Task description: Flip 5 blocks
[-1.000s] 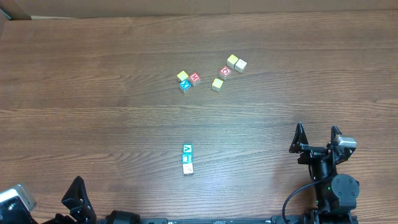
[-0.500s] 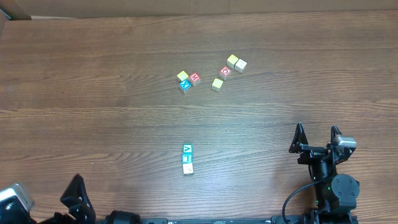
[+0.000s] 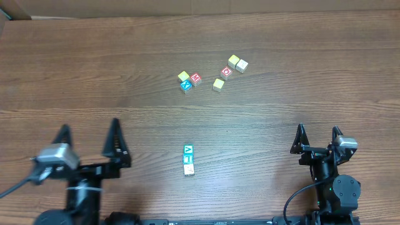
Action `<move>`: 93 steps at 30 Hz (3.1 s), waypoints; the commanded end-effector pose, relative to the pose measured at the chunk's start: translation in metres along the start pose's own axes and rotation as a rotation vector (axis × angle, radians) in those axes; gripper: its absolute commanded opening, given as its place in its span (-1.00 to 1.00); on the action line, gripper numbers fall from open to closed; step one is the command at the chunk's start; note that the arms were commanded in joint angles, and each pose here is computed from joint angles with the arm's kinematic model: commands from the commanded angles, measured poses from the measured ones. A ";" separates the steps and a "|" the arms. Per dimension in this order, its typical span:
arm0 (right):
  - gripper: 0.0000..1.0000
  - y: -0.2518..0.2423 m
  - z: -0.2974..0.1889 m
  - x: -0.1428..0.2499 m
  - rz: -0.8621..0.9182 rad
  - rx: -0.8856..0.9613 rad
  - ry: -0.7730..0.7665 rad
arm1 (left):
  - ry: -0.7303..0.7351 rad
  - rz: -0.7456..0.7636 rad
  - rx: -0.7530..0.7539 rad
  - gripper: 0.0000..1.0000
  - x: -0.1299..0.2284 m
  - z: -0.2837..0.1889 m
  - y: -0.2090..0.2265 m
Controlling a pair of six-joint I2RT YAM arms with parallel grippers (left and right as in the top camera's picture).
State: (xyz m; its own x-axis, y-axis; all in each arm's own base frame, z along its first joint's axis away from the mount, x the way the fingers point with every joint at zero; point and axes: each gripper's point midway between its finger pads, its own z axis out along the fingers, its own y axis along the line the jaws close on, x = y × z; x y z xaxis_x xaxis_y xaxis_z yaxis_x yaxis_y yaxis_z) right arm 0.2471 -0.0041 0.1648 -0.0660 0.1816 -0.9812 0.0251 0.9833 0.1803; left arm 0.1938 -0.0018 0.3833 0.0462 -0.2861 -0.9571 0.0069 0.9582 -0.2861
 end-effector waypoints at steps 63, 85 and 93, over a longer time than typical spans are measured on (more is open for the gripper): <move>1.00 0.001 0.000 0.001 -0.014 -0.007 -0.006 | 0.107 0.132 -0.078 0.99 0.215 0.041 0.079; 1.00 0.001 0.000 0.001 -0.014 -0.007 -0.006 | 0.108 0.132 -0.079 1.00 0.216 0.041 0.079; 1.00 0.001 0.000 0.001 -0.014 -0.007 -0.006 | 0.107 0.132 -0.078 1.00 0.216 0.041 0.079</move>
State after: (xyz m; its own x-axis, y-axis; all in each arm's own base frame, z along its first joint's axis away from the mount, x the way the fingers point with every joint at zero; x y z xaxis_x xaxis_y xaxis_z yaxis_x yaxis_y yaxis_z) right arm 0.2470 -0.0041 0.1645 -0.0672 0.1816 -0.9811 0.0253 0.9833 0.1803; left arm 0.2461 0.0122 0.1552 -0.0716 -0.1800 -0.9811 -0.0756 0.9817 -0.1746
